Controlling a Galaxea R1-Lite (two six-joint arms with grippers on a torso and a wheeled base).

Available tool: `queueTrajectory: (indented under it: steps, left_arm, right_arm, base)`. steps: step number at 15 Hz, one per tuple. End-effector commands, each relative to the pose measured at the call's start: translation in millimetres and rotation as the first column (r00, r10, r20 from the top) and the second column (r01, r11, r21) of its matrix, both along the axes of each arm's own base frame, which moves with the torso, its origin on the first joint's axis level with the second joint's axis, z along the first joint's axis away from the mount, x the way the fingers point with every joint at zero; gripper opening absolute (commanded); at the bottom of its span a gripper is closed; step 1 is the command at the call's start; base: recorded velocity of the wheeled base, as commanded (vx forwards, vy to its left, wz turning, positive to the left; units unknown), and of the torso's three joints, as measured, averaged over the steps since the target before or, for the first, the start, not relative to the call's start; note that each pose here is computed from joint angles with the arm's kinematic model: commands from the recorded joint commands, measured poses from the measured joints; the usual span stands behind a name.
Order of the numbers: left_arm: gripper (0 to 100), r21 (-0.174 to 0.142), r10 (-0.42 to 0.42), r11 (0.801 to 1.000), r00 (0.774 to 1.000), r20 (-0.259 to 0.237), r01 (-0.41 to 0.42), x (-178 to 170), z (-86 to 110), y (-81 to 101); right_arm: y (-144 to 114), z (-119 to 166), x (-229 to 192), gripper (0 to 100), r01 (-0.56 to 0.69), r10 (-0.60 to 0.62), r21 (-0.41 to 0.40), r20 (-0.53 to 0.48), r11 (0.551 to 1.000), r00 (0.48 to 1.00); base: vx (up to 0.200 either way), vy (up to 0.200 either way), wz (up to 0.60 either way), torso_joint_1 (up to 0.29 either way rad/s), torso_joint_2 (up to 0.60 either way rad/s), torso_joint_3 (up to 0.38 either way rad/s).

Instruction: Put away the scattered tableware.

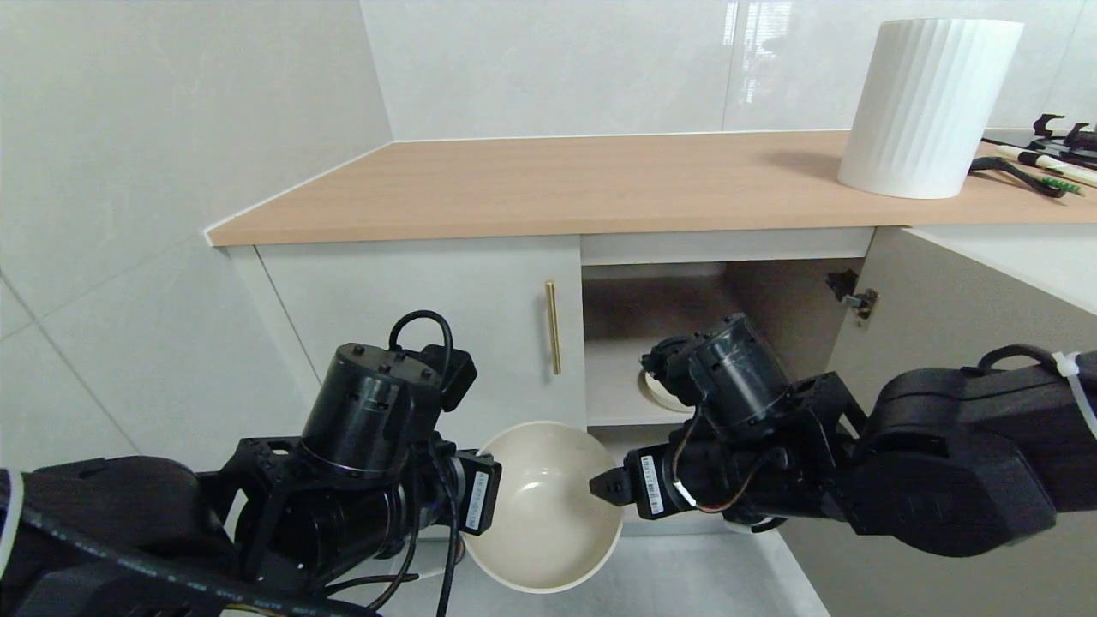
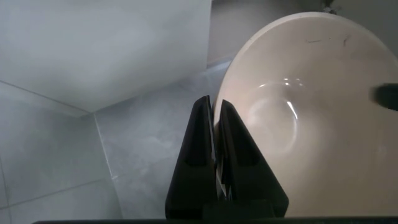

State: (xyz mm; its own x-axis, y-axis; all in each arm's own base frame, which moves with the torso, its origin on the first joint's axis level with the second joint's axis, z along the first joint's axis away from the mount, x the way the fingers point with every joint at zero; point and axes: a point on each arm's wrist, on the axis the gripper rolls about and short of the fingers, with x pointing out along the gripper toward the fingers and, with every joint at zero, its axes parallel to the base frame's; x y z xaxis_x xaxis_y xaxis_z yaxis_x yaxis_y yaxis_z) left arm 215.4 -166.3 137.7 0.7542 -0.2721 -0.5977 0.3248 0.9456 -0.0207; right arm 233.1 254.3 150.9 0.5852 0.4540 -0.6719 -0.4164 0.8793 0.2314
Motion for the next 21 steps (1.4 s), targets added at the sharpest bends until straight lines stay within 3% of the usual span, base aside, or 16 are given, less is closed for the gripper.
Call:
queueTrajectory:
  steps: [1,10,11,13,15,17,20,21]
  left_arm:
    - [0,-0.004,-0.005,1.0,1.0,0.002,0.005,-1.5,0.9,-1.1]
    - [0,-0.005,-0.008,1.0,1.0,-0.012,0.007,-1.9,-3.1,-4.5]
    - [100,-0.005,-0.008,1.0,1.0,-0.012,0.007,-1.9,-3.1,-4.5]
    - [100,-0.01,-0.005,1.0,1.0,-0.008,0.005,-1.5,-2.0,-4.3]
    - [100,-0.041,0.011,0.999,1.0,0.013,-0.01,-2.3,3.4,-3.4]
    - [100,-0.049,0.022,0.999,0.999,0.034,-0.02,-3.6,8.1,-2.0]
    - [100,-0.069,0.025,0.997,0.998,0.06,-0.021,-4.6,13.7,-1.1]
    - [100,-0.095,0.033,0.995,0.996,0.088,-0.024,-2.3,16.7,-1.4]
  right_arm:
    - [3.6,-5.7,1.0,0,0.002,-0.002,-0.003,-0.01,1.0,1.0]
    - [11.6,-6.3,-5.5,0,-0.017,0.017,0.008,-0.019,1.0,1.0]
    - [11.6,-6.3,-5.5,0,-0.017,0.017,0.008,-0.019,1.0,1.0]
    - [11.4,-5.7,-5.6,0,-0.015,0.015,0.007,-0.016,1.0,1.0]
    - [10.7,-5.2,-5.2,0,-0.006,0.006,0.004,-0.01,1.0,1.0]
    - [9.0,-6.0,-1.5,0,0.009,-0.009,0.0,-0.007,1.0,1.0]
    - [-9.2,-8.8,33.4,0,0.116,-0.116,0.003,-0.004,0.993,0.993]
    - [-20.7,-7.8,52.4,0,0.177,-0.177,0.016,0.001,0.984,0.984]
  base:
    - [0.0,0.0,0.0,0.0,0.0,0.0]
    - [0.0,0.0,0.0,0.0,0.0,0.0]
    - [0.0,0.0,0.0,0.0,0.0,0.0]
    - [0.0,0.0,0.0,0.0,0.0,0.0]
    - [0.0,0.0,0.0,0.0,0.0,0.0]
    - [0.0,0.0,0.0,0.0,0.0,0.0]
    - [0.0,0.0,0.0,0.0,0.0,0.0]
    - [0.0,0.0,0.0,0.0,0.0,0.0]
